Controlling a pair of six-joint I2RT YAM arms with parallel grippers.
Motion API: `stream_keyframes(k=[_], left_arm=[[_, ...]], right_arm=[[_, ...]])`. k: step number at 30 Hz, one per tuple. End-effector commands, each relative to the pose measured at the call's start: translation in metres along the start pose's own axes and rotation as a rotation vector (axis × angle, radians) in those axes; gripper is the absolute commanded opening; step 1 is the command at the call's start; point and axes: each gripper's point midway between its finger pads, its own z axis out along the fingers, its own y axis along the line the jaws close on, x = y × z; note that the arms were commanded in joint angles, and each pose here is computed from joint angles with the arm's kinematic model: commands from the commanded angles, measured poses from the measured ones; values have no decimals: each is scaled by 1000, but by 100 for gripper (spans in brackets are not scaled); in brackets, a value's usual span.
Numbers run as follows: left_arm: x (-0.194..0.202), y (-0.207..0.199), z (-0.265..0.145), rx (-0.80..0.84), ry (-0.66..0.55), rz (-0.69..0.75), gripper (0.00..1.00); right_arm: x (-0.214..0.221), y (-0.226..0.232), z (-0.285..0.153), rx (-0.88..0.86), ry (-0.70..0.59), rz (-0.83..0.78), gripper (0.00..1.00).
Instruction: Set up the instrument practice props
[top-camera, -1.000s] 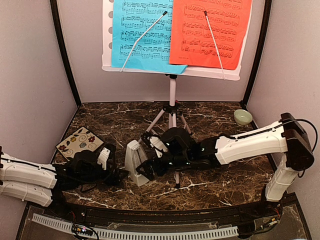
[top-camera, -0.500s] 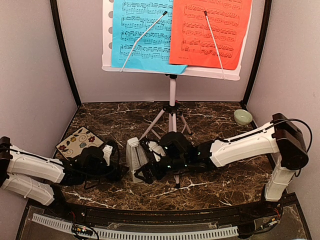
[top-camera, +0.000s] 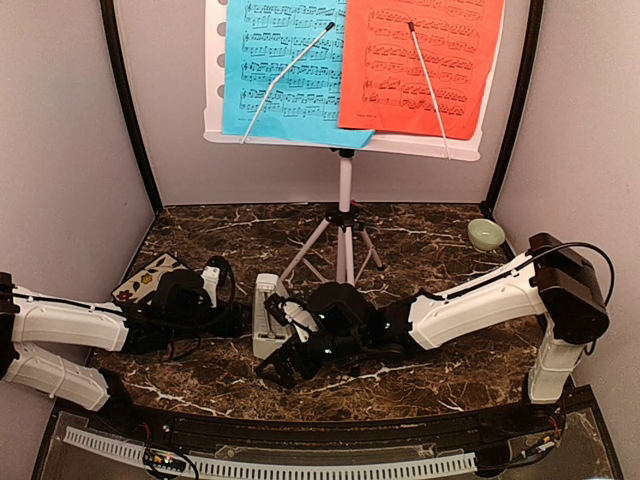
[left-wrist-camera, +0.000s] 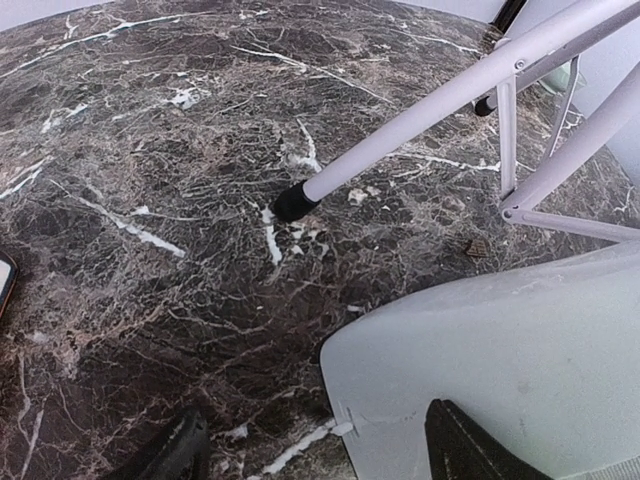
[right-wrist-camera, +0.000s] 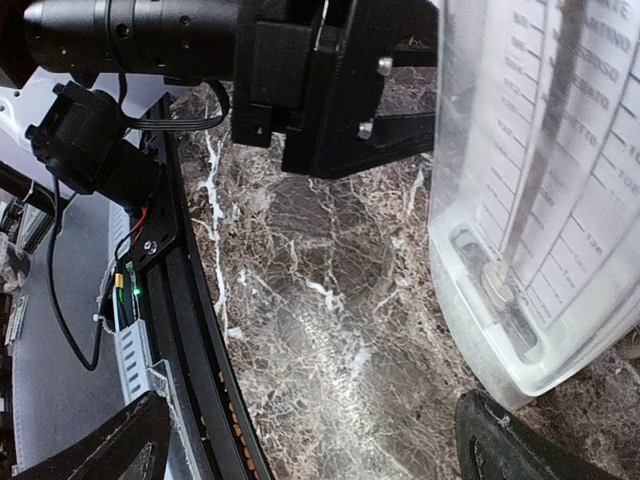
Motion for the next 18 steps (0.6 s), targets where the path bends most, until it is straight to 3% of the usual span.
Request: stream_keyframes(k=[1,6,11,18], left_arm=[[-11,-3,-9,15,-15,-13,78],[-25,-8,-30,51,-63,-18,88],[-29,-11,-49,62,-63,6,88],[-34,-56,-80,157,-107,96,92]], right_arm=[[-17,14,-4,-47,-76,-1,100],[-26,7,-27,-3,-160,-7,100],[-30,-5,-46,50,-189,-28,99],[-32,-18,-61,107,-221,-26,97]])
